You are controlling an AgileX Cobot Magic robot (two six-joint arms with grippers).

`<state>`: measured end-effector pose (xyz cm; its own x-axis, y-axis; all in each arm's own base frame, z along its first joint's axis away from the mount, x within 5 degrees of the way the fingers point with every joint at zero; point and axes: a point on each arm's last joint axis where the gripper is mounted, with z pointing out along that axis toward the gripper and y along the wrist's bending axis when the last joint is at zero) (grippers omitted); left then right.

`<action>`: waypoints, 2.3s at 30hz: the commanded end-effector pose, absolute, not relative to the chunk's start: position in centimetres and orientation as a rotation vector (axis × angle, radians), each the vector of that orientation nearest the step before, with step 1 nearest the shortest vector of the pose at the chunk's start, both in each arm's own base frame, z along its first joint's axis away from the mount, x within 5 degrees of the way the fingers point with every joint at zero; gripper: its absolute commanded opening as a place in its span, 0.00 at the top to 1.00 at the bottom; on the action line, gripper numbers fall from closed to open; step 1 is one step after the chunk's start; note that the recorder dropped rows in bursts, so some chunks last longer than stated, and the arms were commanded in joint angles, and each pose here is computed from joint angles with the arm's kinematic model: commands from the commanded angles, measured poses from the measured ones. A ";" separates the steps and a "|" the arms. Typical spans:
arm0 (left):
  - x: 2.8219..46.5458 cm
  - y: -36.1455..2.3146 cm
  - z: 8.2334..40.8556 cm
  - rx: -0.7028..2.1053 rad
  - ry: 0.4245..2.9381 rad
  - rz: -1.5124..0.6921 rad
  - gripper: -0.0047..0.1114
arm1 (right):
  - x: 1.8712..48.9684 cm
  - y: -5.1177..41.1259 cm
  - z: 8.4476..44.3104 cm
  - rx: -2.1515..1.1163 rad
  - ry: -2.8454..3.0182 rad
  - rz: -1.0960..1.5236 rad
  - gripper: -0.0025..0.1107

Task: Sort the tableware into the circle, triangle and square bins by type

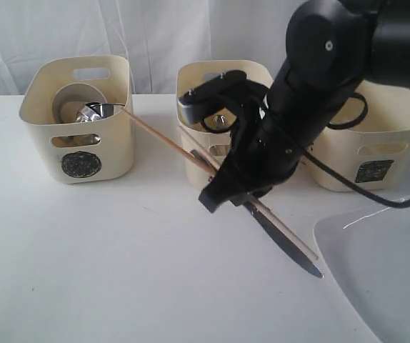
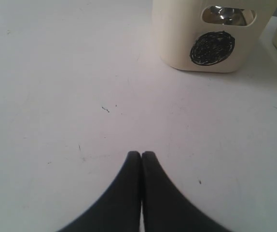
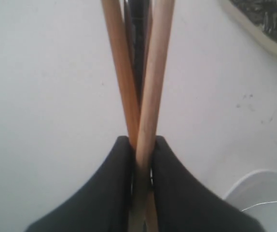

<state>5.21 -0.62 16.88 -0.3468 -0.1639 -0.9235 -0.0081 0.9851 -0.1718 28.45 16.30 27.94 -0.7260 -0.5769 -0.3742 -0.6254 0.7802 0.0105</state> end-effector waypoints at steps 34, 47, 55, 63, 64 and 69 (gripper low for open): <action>5.3 -0.6 16.9 -0.124 1.899 -0.171 0.96 | 45.1 14.4 27.9 -0.418 1.785 0.117 0.98; 5.3 -0.6 16.9 -0.124 1.899 -0.171 0.96 | 47.1 12.4 22.3 -0.401 1.934 0.074 0.98; 5.3 -0.6 16.9 -0.124 1.899 -0.171 0.96 | 46.9 12.4 21.7 -0.396 1.994 0.078 0.66; 5.3 -0.6 16.9 -0.124 1.899 -0.171 0.96 | 44.9 11.8 28.7 -0.371 1.870 0.083 0.62; 5.3 -0.6 16.9 -0.124 1.899 -0.171 0.96 | 44.4 11.7 29.9 -0.368 1.857 0.082 0.62; 5.3 -0.6 16.9 -0.124 1.899 -0.171 0.96 | 40.6 10.5 35.8 -0.387 1.850 0.047 0.62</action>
<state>5.26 -0.58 17.03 -0.3295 -0.1648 -0.9297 -0.0092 0.9852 -0.1714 42.74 11.38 32.55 -0.2671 -0.2183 -0.9386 -0.2941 0.9460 -0.1363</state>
